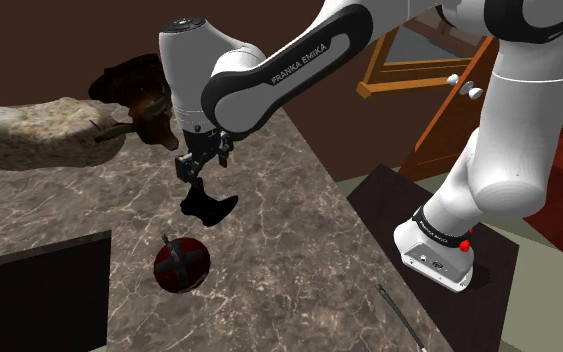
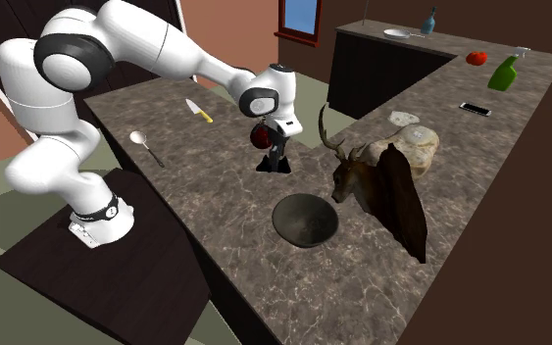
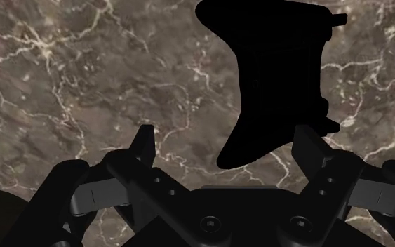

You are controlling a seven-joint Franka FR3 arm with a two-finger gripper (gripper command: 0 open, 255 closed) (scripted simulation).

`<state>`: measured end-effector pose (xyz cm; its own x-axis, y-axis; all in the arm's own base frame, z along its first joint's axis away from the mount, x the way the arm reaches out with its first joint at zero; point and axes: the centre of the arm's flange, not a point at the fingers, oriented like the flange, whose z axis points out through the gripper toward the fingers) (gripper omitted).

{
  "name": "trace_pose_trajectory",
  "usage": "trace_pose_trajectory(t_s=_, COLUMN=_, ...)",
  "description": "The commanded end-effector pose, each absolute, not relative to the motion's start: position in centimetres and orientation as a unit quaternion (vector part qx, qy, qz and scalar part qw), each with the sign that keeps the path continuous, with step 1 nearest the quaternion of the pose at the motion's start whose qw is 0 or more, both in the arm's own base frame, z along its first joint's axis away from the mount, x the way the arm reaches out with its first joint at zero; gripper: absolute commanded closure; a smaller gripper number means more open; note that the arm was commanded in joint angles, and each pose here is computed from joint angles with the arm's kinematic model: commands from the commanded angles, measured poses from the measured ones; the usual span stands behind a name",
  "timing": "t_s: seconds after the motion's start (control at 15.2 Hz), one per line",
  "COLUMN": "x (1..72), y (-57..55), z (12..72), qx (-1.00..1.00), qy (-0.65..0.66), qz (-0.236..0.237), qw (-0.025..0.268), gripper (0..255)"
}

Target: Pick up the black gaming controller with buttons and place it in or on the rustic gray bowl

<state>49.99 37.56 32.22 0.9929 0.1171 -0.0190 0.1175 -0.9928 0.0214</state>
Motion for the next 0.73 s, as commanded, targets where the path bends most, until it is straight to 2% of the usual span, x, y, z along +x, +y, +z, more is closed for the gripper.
trace_pose_trajectory(t_s=0.0, x=49.99, y=37.56, z=32.22, qx=0.998, qy=0.059, qz=-0.009, qw=0.011, gripper=0)
trace_pose_trajectory(t_s=0.07, x=49.99, y=37.56, z=32.22, qx=0.998, qy=0.059, qz=-0.009, qw=0.011, gripper=255)
trace_pose_trajectory(t_s=0.66, x=49.99, y=37.56, z=32.22, qx=0.998, qy=0.059, qz=-0.009, qw=0.011, gripper=255)
